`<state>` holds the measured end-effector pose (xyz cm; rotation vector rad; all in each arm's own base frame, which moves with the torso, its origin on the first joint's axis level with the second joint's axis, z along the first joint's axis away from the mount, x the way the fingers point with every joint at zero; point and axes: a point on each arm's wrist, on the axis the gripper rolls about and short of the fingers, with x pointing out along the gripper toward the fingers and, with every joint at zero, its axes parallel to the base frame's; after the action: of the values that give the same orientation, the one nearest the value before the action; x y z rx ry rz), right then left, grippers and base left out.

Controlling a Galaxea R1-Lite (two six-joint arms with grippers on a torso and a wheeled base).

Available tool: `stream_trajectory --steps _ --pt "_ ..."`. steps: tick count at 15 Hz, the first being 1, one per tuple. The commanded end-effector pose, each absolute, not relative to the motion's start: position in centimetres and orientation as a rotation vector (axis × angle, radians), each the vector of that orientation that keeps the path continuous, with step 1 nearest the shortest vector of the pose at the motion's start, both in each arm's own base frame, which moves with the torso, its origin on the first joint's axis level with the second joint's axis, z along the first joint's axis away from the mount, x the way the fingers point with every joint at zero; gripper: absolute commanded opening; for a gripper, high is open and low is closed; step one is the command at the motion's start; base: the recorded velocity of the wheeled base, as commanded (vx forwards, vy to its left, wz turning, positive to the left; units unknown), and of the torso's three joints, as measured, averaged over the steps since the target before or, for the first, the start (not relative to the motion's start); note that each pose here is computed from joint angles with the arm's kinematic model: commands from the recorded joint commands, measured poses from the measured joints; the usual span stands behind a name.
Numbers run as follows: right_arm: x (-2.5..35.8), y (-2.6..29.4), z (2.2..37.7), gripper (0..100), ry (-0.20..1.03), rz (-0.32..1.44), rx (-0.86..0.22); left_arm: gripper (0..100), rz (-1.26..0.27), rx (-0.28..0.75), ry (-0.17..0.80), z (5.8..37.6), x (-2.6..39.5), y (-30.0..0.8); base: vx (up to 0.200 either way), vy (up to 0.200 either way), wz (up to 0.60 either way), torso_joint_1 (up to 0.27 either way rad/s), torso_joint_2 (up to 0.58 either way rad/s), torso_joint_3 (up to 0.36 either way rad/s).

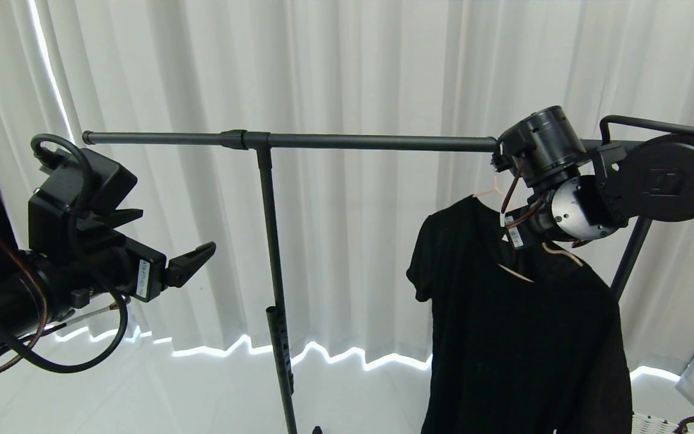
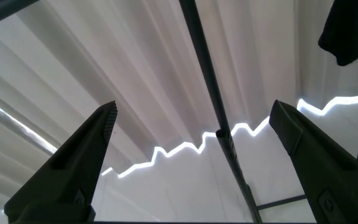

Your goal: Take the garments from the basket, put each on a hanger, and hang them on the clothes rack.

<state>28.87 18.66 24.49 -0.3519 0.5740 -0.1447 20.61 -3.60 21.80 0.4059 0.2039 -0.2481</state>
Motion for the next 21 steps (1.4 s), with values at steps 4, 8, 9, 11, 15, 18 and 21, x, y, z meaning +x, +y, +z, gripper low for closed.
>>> stream_trajectory --steps 4,8,9,11,15,18,21 --pt "28.9 18.7 24.5 100 0.57 -0.155 -0.313 100 -0.247 0.406 0.204 21.8 20.6 -3.6 0.0 0.0 0.0 0.0 0.0 0.0" --pt "27.0 18.1 27.4 100 0.497 -0.141 -0.225 100 -0.246 0.404 0.205 21.8 20.6 -3.6 0.0 0.0 0.0 0.0 0.0 0.0" --pt "26.0 17.3 28.7 100 0.474 -0.13 -0.201 100 -0.245 0.404 0.206 21.7 20.6 -3.5 0.0 0.0 0.0 0.0 0.0 0.0" --pt "23.9 15.9 31.1 100 0.427 -0.095 -0.146 100 -0.243 0.403 0.21 21.7 20.6 -3.5 0.0 0.0 0.0 0.0 0.0 0.0" --pt "19.2 11.7 33.7 100 0.445 -0.1 -0.144 100 -0.222 0.4 0.206 21.8 20.4 -3.0 0.0 0.0 0.0 0.0 0.0 0.0" --pt "17.8 7.6 33.1 100 0.573 -0.22 -0.193 100 -0.206 0.398 0.192 22.1 20.1 -2.7 -0.067 0.0 0.0 0.002 0.0 -0.001" --pt "16.6 4.9 32.0 100 0.638 -0.244 -0.206 100 -0.166 0.392 0.184 22.5 19.8 -1.9 -0.2 0.0 0.0 0.01 0.0 0.004"
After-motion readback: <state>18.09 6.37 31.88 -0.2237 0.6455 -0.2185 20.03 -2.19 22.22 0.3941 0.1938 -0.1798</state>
